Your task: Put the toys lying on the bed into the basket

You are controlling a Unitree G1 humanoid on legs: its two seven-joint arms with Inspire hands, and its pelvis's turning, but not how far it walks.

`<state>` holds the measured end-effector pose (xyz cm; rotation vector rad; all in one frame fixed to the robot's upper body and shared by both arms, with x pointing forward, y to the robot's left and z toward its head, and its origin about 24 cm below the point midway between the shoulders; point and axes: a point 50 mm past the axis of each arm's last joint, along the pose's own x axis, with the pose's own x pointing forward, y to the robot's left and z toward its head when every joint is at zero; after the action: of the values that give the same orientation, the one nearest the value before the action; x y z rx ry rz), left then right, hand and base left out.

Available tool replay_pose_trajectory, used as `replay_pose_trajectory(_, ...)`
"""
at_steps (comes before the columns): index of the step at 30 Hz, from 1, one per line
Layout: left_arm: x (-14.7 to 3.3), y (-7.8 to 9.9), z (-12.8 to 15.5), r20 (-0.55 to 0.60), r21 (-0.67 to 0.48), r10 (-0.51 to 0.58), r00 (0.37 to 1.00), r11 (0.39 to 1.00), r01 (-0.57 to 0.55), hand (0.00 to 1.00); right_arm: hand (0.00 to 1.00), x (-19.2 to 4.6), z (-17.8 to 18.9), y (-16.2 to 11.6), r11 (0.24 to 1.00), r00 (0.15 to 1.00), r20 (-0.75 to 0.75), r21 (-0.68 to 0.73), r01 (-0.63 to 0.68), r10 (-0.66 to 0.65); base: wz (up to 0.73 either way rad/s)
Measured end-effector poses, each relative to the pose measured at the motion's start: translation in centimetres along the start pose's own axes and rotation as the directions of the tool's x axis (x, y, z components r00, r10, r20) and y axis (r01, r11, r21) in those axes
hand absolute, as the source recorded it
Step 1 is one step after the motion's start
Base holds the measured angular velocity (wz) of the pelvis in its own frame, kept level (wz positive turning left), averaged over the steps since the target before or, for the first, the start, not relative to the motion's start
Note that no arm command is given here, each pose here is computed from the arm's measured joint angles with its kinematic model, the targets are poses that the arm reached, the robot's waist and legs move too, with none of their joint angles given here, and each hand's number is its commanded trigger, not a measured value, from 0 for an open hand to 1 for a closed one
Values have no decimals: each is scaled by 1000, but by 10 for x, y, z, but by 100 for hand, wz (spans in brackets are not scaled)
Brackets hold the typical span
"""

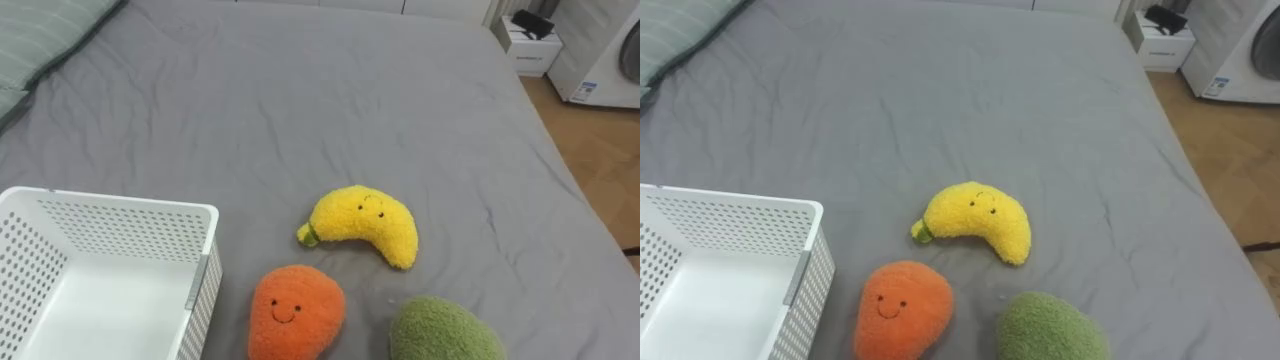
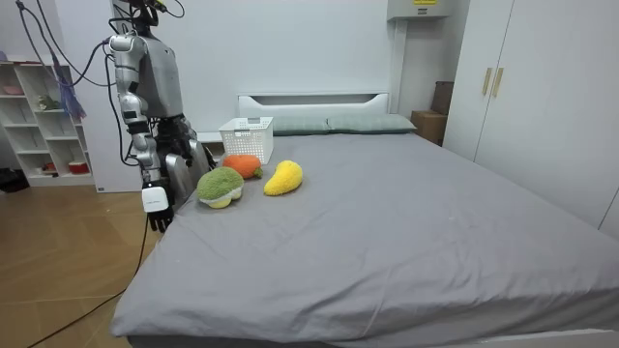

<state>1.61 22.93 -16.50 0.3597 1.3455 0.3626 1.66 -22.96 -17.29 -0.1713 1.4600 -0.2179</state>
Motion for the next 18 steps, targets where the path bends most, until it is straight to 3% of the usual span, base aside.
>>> replay_pose_trajectory(12, 1, 0, 2, -3, -63, 1, 1000, 998, -1, 0, 0, 0, -1, 0, 999, 1000, -1, 42, -3, 3, 0)
replay_pose_trajectory(18, 2, 2, 2, -14, -110, -3, 1000, 994, 1, 0, 0, 0, -7, 0, 985, 1000, -15, 173, -14, 17, -1)
